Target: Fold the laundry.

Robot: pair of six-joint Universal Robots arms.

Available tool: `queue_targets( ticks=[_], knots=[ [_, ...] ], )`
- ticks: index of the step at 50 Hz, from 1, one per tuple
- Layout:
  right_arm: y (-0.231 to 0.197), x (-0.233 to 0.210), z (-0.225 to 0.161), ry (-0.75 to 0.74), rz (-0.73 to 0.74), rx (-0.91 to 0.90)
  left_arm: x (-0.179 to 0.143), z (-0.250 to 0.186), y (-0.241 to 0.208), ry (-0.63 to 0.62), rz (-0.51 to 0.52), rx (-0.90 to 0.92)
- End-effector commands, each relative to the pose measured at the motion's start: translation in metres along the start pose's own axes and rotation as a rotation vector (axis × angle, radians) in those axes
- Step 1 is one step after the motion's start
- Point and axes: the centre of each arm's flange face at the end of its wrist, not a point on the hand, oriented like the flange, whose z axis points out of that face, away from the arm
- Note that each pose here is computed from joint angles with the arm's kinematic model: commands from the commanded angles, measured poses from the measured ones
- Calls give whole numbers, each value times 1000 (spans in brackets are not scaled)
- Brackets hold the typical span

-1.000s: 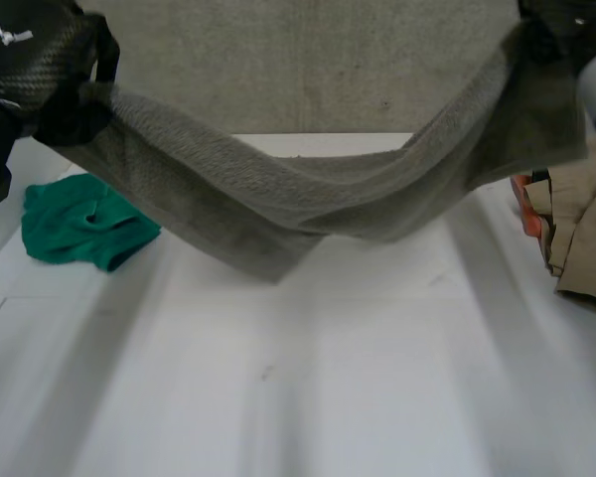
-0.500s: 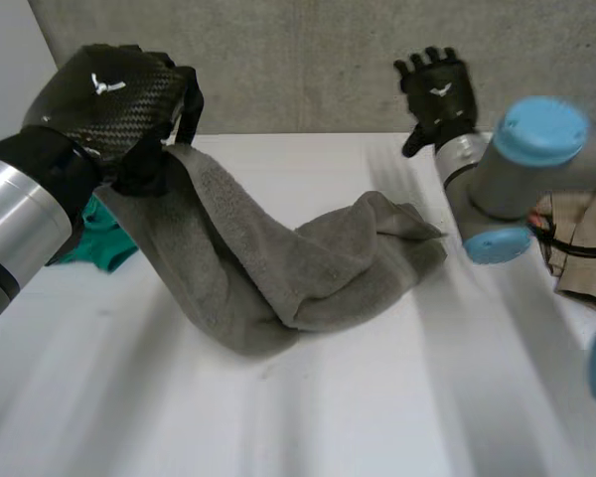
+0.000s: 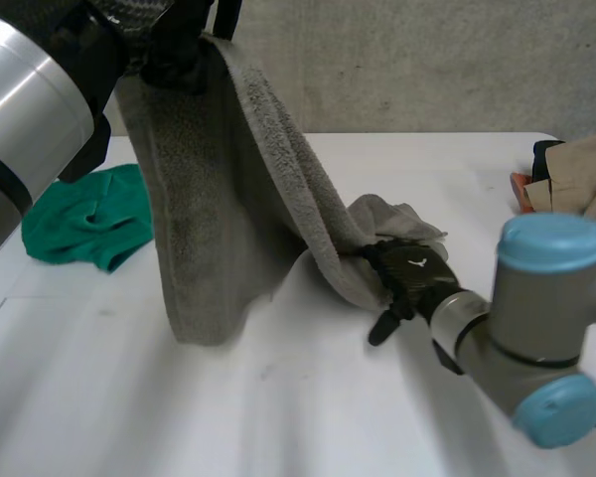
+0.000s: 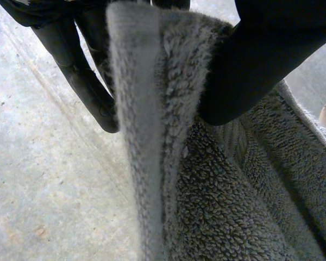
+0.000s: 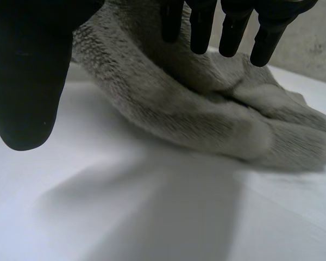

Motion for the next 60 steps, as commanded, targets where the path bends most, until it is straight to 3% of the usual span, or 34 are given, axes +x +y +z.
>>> queue_targets(
  ticks=[1, 6, 9, 11, 15, 20, 24, 29, 34, 37, 43, 47, 53, 60],
  knots=[
    [13, -15, 32, 34, 98, 113, 3, 1, -9, -4, 4, 11],
    [11, -8, 33, 121, 104, 118, 1, 1, -5, -23, 7, -7],
    [-25, 6, 17, 181, 52, 203, -9, 4, 11, -60, 23, -58],
    [-49, 21, 6, 215, -15, 246, -17, 6, 23, -83, 35, -94],
    [-103, 52, -32, 233, -300, 294, -38, 13, 66, -117, 77, -218],
    [-119, 68, -52, 159, -551, 193, -53, 20, 144, -48, 105, -420],
    [-106, 77, -50, 91, -563, -4, -47, 24, 188, 61, 60, -509],
    [-96, 73, -21, 36, -596, -60, -38, 40, 227, 152, 24, -541],
    [-115, 88, 17, 118, -653, 67, -68, 87, 225, 0, 103, -400],
    [-153, 97, 33, 226, -710, 262, -98, 117, 190, -161, 163, -219],
    [-229, 105, 23, 390, -701, 720, -127, 140, 87, -350, 194, 231],
    [-256, 103, 2, 393, -615, 910, -128, 137, 59, -392, 173, 370],
    [-233, 111, 9, 325, -532, 807, -123, 134, 93, -377, 165, 260],
    [-162, 97, 32, 165, -509, 479, -97, 114, 179, -291, 136, -12]
  ],
)
